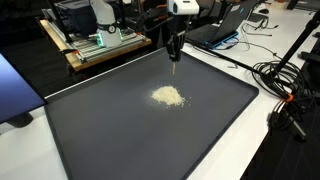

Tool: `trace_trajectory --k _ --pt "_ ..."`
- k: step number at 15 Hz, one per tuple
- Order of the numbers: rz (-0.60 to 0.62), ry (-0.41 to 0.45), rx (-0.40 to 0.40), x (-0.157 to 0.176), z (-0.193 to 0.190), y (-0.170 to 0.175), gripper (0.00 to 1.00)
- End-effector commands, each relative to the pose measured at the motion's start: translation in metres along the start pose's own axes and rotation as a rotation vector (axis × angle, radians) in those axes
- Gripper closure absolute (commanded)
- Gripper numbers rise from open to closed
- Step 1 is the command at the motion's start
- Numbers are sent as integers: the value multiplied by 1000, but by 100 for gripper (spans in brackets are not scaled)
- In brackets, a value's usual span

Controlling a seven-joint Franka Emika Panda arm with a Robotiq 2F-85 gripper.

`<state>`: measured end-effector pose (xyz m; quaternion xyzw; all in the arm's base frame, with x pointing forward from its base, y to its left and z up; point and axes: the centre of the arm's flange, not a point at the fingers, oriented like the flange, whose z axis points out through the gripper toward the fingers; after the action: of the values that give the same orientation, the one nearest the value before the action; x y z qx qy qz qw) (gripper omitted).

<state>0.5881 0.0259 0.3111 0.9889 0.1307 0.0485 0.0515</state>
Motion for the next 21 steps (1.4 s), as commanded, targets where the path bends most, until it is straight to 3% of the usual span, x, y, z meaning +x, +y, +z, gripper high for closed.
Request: trace_trajectory --k 1,7,15,21 --pt "0 -53 -56 26 22 0 96" --pt "-3 -95 -88 37 43 5 96" --pt "36 -126 -195 51 44 7 96" --pt "-20 -177 -275 78 40 -19 96"
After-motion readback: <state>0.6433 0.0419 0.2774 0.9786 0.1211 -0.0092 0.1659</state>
